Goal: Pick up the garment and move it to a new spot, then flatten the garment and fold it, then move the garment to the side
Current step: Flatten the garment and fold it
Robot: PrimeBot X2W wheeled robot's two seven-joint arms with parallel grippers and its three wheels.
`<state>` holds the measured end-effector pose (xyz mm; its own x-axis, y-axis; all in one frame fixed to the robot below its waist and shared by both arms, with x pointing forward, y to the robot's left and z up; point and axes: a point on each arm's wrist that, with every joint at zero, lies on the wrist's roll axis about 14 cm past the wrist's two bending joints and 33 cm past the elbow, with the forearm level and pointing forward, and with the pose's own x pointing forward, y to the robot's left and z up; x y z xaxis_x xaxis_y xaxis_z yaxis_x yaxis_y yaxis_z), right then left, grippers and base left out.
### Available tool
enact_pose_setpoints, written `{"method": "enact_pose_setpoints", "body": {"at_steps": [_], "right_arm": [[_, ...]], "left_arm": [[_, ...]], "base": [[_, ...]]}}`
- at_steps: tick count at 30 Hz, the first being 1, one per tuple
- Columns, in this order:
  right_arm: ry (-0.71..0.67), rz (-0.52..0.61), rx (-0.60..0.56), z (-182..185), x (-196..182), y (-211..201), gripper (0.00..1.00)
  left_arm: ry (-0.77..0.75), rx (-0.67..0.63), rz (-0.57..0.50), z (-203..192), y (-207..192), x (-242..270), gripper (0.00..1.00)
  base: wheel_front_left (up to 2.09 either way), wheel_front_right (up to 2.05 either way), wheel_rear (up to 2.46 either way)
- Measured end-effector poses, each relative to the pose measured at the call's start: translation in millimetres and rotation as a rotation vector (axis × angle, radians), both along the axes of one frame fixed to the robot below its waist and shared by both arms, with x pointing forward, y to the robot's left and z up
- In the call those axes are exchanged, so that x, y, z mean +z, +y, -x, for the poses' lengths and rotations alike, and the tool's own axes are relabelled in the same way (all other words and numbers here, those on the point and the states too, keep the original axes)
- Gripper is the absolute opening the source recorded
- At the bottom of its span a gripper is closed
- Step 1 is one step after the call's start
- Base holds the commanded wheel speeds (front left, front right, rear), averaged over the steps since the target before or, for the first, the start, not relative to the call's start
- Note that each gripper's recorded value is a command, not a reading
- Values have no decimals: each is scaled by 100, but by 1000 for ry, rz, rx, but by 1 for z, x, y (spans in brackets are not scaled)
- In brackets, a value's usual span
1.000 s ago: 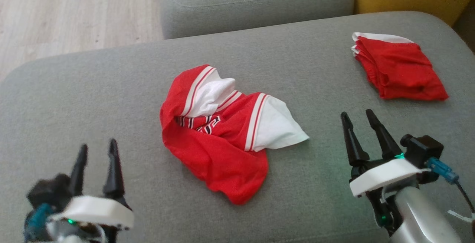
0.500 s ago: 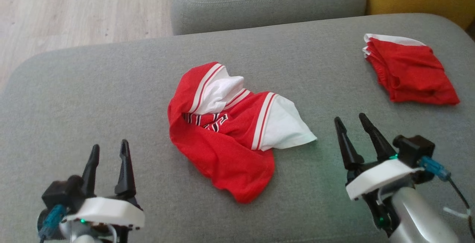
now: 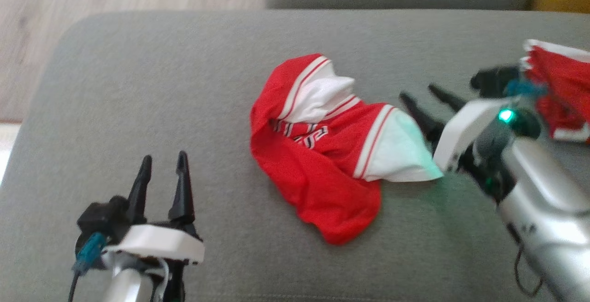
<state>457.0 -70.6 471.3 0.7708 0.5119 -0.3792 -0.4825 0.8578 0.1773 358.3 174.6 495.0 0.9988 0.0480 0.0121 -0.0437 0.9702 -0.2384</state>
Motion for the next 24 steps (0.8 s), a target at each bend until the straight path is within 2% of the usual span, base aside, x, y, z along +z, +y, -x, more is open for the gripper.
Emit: {"method": "enact_pose_setpoints", "body": {"at_steps": [2, 6, 10, 13, 15, 17, 18, 24], "right_arm": [[59, -5, 14, -15, -2, 7, 100], [248, 62, 43, -27, -32, 14, 100], [464, 163, 63, -17, -76, 13, 100], [549, 210, 83, -9, -95, 17, 100], [560, 200, 96, -8, -96, 24, 80], [549, 194, 103, -8, -94, 30, 20], [537, 193, 102, -8, -93, 31, 0], [367, 105, 48, -24, -70, 31, 0]], "left_arm": [[6, 14, 2, -1, 4, -2, 100], [5, 61, -2, -4, 17, -2, 100], [32, 113, -10, 6, 33, -10, 100], [39, 138, -17, 13, 42, -11, 100], [37, 160, -16, 17, 48, -10, 100], [32, 178, -13, 20, 53, -9, 100], [30, 185, -13, 21, 56, -8, 100], [20, 158, -22, 17, 50, -6, 100]], "base": [[0, 0, 0], [0, 0, 0], [0, 0, 0], [0, 0, 0], [0, 0, 0], [0, 0, 0], [0, 0, 0], [0, 0, 0]]}}
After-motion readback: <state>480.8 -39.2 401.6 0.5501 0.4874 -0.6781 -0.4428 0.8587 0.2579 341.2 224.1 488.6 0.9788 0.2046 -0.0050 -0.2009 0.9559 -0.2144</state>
